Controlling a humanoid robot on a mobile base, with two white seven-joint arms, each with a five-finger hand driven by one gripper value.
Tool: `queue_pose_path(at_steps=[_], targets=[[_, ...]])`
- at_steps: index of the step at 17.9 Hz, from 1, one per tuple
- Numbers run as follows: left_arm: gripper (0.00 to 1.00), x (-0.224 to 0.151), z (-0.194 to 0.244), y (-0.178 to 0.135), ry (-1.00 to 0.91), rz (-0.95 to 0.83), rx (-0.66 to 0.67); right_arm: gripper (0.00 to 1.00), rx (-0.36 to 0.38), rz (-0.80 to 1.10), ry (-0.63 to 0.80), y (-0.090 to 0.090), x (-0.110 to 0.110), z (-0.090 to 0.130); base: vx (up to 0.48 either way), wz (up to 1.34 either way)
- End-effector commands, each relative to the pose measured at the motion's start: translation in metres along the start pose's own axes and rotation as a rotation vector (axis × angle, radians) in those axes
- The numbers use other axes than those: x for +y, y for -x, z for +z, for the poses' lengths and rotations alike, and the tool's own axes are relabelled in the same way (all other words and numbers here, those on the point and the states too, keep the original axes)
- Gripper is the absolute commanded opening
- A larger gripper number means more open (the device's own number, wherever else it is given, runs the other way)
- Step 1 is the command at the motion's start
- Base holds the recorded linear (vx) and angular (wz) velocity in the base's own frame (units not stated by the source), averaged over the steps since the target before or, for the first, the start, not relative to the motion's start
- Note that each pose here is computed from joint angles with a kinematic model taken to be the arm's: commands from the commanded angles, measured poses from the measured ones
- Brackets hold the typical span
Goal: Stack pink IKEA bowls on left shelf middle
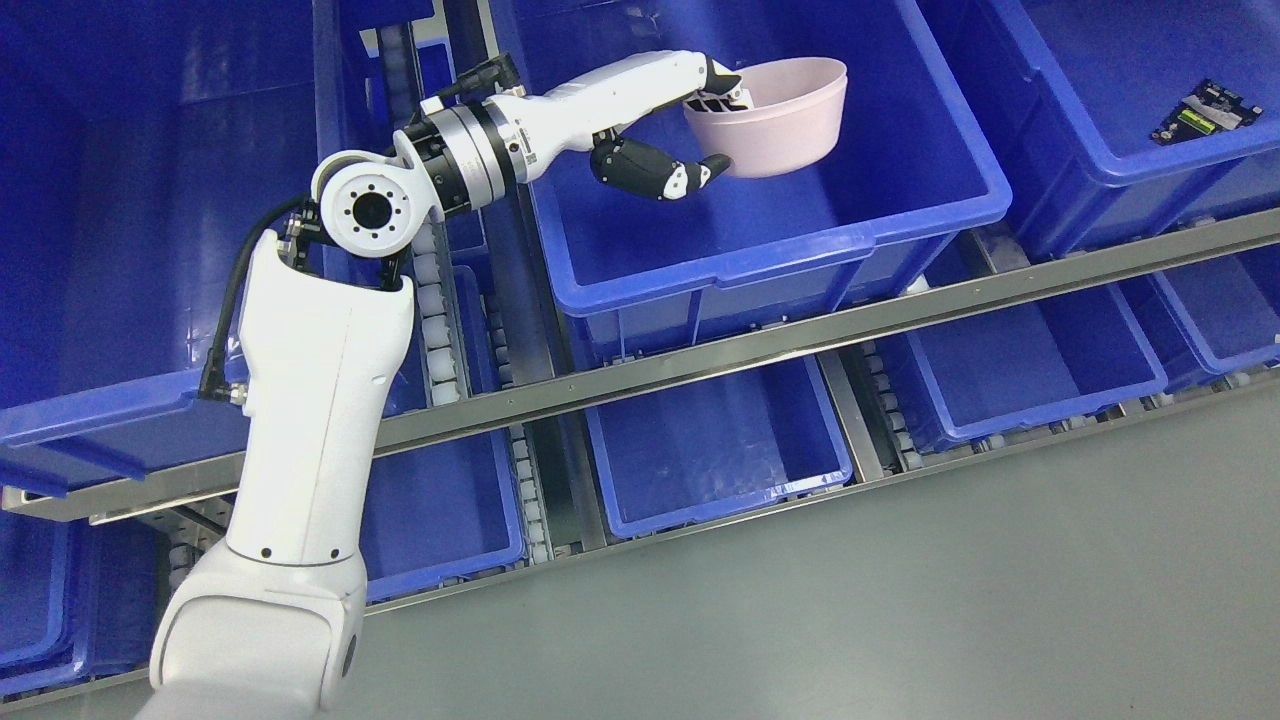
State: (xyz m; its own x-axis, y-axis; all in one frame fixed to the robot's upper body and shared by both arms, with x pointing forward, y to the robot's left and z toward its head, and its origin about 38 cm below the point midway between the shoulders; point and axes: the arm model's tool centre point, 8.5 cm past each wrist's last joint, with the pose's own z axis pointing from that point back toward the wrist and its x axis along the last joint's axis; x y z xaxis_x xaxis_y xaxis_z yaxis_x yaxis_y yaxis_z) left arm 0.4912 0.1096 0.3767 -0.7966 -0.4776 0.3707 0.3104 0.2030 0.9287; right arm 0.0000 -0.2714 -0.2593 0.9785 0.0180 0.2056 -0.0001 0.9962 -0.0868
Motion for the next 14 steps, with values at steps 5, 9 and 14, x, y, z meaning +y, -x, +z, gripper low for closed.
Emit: queue_pose_path(at_steps=[5, 9, 14], targets=[[0.72, 0.045, 0.015, -0.003, -0.340, 0.066, -0.054, 1.00, -0.017, -0.002, 0.019, -0.006, -0.011, -0.001, -0.019, 0.00], [0.90, 0.080, 0.065, 0.022, -1.045, 0.377, -0.134, 1.00, -0.017, -0.002, 0.019, -0.006, -0.011, -0.001, -0.050, -0.02], [1.00, 0.029, 0.086, 0.030, -1.119, 0.509, -0.073, 1.00, -0.017, -0.002, 0.019, -0.006, -0.011, -0.001, -0.180, -0.03]])
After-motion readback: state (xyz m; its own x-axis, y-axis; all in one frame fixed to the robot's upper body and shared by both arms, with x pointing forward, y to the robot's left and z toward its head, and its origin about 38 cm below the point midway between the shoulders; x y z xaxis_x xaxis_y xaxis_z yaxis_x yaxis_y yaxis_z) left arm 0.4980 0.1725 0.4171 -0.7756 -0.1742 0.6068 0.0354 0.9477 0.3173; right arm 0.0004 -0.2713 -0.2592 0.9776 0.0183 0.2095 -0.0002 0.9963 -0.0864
